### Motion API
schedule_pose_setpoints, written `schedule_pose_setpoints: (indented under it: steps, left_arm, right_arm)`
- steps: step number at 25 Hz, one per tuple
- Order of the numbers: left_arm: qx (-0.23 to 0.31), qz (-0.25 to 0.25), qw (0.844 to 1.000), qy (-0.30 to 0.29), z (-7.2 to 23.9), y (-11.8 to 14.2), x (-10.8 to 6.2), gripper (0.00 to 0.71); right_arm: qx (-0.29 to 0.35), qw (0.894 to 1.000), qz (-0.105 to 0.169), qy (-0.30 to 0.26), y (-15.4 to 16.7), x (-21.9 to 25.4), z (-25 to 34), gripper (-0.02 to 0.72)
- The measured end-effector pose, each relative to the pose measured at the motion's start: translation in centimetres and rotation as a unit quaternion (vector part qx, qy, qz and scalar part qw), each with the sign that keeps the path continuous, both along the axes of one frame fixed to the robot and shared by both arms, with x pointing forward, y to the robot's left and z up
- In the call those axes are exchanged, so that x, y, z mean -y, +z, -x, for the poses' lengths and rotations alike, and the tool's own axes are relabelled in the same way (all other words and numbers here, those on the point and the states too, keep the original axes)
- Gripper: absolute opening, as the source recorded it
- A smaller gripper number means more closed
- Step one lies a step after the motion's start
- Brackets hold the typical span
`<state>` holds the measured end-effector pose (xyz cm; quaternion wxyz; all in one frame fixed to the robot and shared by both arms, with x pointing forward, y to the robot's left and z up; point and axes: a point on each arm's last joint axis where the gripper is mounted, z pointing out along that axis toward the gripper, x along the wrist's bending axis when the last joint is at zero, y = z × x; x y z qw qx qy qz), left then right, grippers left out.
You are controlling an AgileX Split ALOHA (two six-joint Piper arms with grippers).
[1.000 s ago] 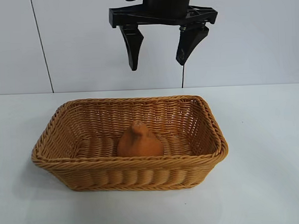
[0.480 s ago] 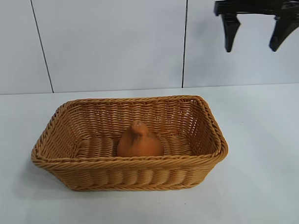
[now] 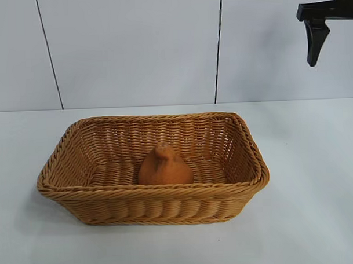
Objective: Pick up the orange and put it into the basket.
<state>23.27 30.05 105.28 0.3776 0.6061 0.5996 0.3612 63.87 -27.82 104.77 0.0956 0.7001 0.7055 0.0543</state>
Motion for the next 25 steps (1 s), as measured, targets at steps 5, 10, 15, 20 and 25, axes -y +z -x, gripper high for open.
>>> schedule_pose_setpoints:
  steps: [5,10,15,20,25]
  left_arm:
    - [0.0,0.0,1.0,0.0,0.0,0.0,0.0,0.549]
    - [0.0,0.0,1.0,0.0,0.0,0.0,0.0,0.549]
    - [0.0,0.0,1.0,0.0,0.0,0.0,0.0,0.549]
    - [0.0,0.0,1.0,0.0,0.0,0.0,0.0,0.549]
    - [0.0,0.0,1.0,0.0,0.0,0.0,0.0,0.549]
  right_arm:
    - [-0.063,0.998,0.003,0.0,-1.2,0.4,6.7,0.611]
    - [-0.093,0.996,-0.005,-0.002,-1.6,0.8,15.0,0.611]
    - [-0.053,0.998,-0.008,0.011,-2.8,1.3,22.5,0.611]
    - [0.055,0.998,-0.011,0.026,-3.5,1.7,28.6,0.611]
    - [0.198,0.98,-0.018,0.029,-1.3,1.9,32.5,0.611]
